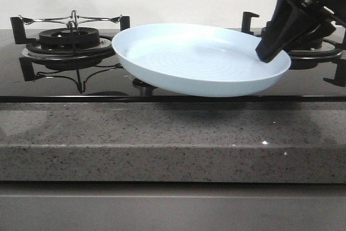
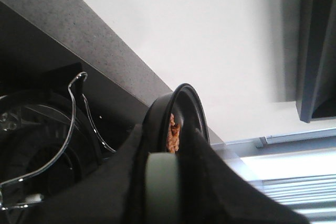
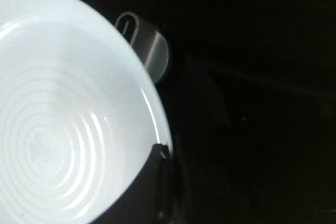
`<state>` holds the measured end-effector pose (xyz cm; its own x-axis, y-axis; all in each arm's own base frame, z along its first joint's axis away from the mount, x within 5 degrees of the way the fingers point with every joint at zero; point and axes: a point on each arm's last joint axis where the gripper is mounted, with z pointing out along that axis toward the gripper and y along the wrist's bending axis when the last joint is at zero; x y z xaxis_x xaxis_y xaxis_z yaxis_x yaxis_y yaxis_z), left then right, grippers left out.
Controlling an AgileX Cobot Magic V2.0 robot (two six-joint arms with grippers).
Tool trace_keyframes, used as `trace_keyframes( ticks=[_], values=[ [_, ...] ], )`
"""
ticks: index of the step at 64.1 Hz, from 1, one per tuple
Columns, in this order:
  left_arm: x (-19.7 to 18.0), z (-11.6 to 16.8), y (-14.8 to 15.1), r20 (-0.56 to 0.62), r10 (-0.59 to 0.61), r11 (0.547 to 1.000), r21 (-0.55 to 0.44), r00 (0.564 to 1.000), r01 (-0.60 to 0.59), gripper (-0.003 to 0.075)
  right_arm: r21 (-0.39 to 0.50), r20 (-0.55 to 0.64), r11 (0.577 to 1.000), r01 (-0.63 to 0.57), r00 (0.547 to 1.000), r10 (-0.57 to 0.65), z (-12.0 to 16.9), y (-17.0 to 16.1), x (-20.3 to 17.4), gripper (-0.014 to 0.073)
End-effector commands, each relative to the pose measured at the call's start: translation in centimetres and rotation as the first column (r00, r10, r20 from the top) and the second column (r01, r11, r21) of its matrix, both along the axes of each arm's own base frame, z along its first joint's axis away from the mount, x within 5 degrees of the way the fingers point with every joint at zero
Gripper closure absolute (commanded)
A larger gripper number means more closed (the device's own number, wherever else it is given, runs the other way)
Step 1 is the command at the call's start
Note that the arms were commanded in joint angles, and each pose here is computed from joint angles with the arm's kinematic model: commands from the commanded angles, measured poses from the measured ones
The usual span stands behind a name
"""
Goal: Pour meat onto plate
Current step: 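Lift the pan with the left gripper and move it over the plate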
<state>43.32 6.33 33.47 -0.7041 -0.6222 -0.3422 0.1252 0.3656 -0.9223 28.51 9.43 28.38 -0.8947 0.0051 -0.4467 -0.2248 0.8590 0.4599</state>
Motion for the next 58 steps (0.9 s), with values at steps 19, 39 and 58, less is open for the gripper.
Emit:
trace_keyframes(
  ticks=[19, 39, 58],
  values=[
    [-4.3, 8.6, -5.4, 0.252, -0.155, 0.988, 0.048, 0.955, 0.148, 0.0741, 0.044, 0.070, 0.999, 0.008, 0.997, -0.011, 2.0, 0.2, -0.1, 0.0613],
    [-6.6, 10.9, -11.4, 0.337, -0.278, 0.961, 0.107, 0.900, 0.256, 0.0741, 0.044, 0.070, 0.999, 0.008, 0.997, -0.011, 2.0, 0.2, -0.1, 0.0613],
    [-8.7, 11.7, -15.3, 0.350, -0.368, 0.919, 0.281, 0.861, 0.278, 0.0741, 0.044, 0.070, 0.999, 0.008, 0.997, -0.011, 2.0, 0.2, -0.1, 0.0613]
  ],
)
